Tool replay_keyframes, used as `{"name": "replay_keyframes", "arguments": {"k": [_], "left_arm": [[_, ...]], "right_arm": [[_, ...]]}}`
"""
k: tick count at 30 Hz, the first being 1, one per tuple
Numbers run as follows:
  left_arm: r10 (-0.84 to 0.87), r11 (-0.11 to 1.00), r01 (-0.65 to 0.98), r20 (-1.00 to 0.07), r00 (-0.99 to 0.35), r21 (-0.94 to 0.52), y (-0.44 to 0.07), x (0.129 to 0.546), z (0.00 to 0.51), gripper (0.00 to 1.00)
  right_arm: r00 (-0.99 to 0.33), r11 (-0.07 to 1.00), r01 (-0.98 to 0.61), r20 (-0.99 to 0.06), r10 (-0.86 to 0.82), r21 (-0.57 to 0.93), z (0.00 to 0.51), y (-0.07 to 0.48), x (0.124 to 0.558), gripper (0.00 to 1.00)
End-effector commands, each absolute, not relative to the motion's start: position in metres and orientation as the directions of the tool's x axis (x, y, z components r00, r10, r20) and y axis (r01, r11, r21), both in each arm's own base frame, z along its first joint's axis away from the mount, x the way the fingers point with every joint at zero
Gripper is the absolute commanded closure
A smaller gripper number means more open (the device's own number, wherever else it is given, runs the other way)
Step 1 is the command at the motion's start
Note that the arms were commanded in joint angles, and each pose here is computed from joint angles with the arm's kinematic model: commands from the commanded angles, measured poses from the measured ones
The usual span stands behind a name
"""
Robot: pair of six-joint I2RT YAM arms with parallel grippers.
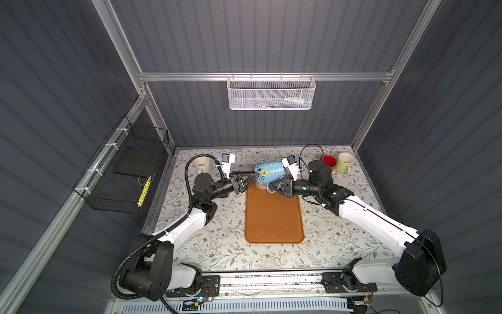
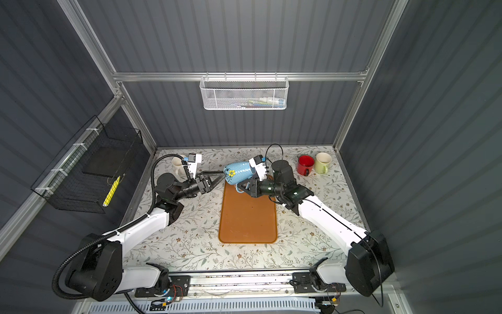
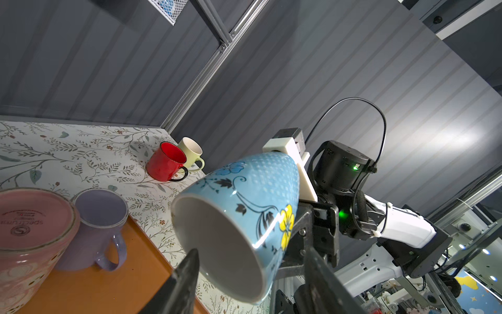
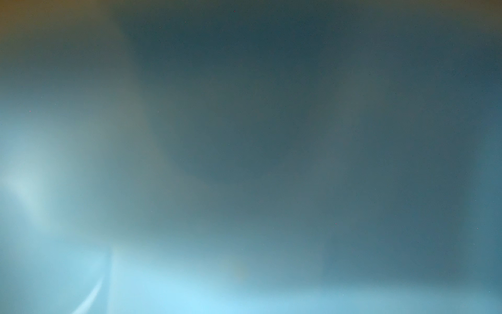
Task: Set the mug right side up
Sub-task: 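Close the left gripper on the light-blue mug beside the right gripper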
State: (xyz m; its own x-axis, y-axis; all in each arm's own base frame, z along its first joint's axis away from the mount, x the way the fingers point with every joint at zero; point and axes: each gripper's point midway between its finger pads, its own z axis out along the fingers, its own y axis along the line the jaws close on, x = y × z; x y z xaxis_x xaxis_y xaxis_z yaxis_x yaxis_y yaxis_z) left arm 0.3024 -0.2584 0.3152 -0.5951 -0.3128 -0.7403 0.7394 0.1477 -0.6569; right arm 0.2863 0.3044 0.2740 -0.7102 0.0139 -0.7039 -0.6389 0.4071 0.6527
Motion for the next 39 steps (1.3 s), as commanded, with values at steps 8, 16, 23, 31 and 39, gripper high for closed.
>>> {"name": "replay_keyframes", "arguments": {"k": [8,16,23,31,39], "left_arm": [[-0.324,0.03,0.768,-0.734,-0.598,-0.639,-0.273,0.297,0.332,0.43],[-0.31,-0.017,0.773,-0.731,-0.607,-0.634,-0.287,0.289,0.339,0.45],[-0.314,-0.043,0.782,-0.735,-0.601,-0.622,-0.29,0.286,0.346,0.52],[-0.317,-0.082,0.788,-0.734,-0.6,-0.61,-0.291,0.282,0.351,0.64],[-0.312,-0.117,0.793,-0.736,-0.601,-0.598,-0.293,0.279,0.356,0.71]], "right_arm": [[-0.643,0.317,-0.72,-0.766,0.031,0.617,0.3,0.313,0.286,1.0],[-0.646,0.295,-0.725,-0.763,0.025,0.623,0.298,0.317,0.286,1.0],[-0.646,0.263,-0.734,-0.763,0.015,0.626,0.3,0.32,0.282,1.0],[-0.659,0.23,-0.733,-0.752,-0.009,0.64,0.296,0.324,0.277,1.0],[-0.655,0.205,-0.743,-0.756,-0.024,0.637,0.297,0.329,0.275,1.0]]}}
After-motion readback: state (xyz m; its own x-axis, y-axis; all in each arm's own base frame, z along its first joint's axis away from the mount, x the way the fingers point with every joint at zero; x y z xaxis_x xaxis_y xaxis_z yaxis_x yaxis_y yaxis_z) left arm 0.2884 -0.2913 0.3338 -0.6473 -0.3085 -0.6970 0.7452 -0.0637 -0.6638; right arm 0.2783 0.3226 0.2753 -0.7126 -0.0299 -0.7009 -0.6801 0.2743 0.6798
